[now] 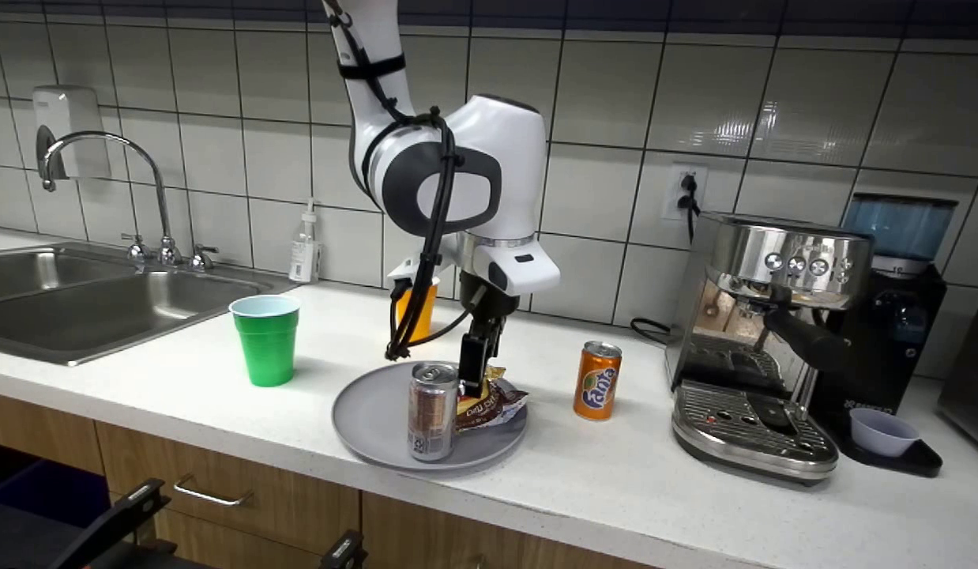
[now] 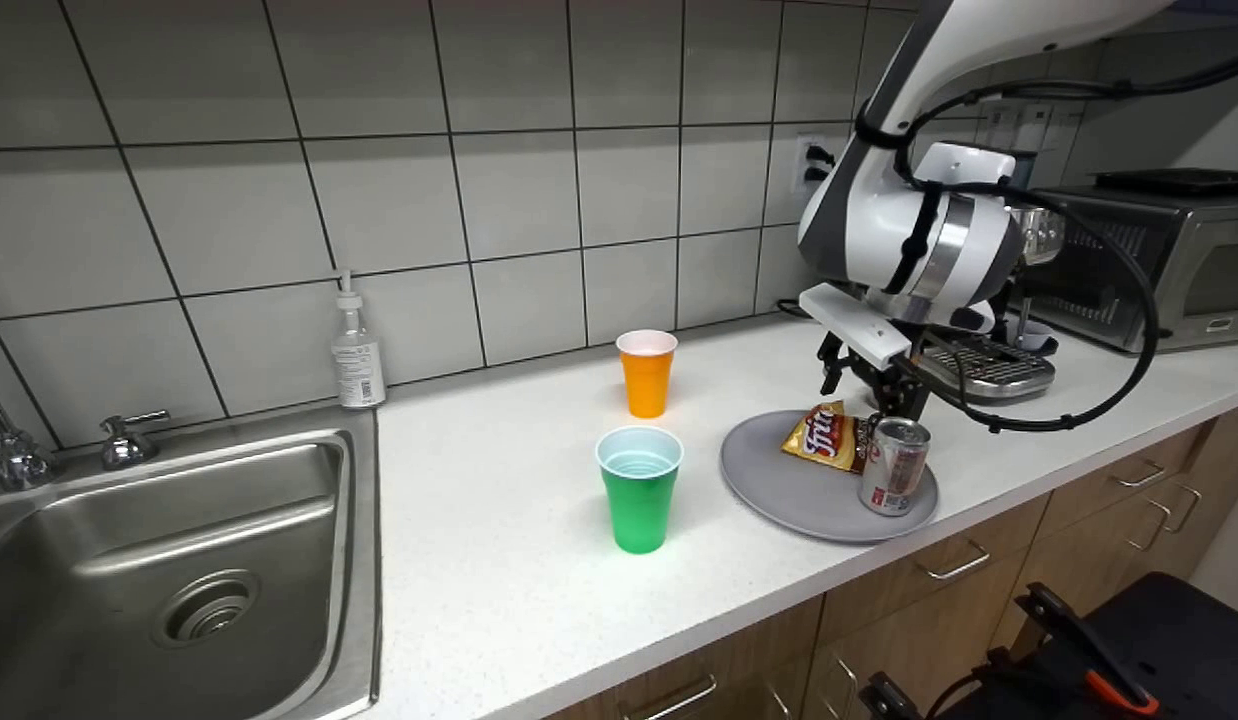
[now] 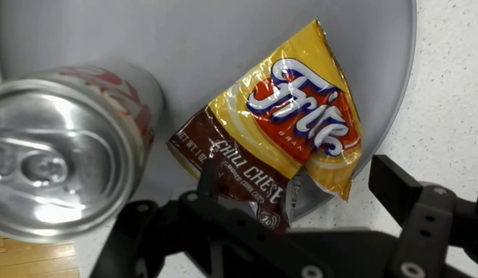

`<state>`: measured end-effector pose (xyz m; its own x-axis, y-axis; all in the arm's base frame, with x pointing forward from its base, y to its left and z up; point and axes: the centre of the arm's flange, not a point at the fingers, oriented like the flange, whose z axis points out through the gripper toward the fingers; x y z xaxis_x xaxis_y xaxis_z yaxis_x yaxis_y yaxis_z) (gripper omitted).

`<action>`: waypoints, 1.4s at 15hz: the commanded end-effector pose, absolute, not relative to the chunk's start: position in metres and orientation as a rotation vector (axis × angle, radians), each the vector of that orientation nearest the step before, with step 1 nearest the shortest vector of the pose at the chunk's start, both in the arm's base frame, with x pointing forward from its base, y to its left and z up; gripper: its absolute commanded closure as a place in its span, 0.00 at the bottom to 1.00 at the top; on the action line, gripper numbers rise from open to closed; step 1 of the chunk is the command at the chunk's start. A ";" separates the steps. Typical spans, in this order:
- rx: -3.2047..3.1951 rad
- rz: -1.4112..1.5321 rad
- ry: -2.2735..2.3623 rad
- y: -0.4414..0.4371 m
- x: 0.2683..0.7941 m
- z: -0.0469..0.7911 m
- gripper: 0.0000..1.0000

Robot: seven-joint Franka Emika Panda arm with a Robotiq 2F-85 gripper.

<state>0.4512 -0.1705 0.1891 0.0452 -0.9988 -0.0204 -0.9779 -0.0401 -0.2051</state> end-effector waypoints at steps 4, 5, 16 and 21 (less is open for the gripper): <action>-2.085 -0.202 2.108 -0.170 0.454 0.183 0.00; -2.082 -0.201 2.110 -0.170 0.454 0.183 0.00; -2.080 -0.187 2.118 -0.171 0.457 0.177 0.00; -2.078 -0.191 2.120 -0.172 0.459 0.176 0.42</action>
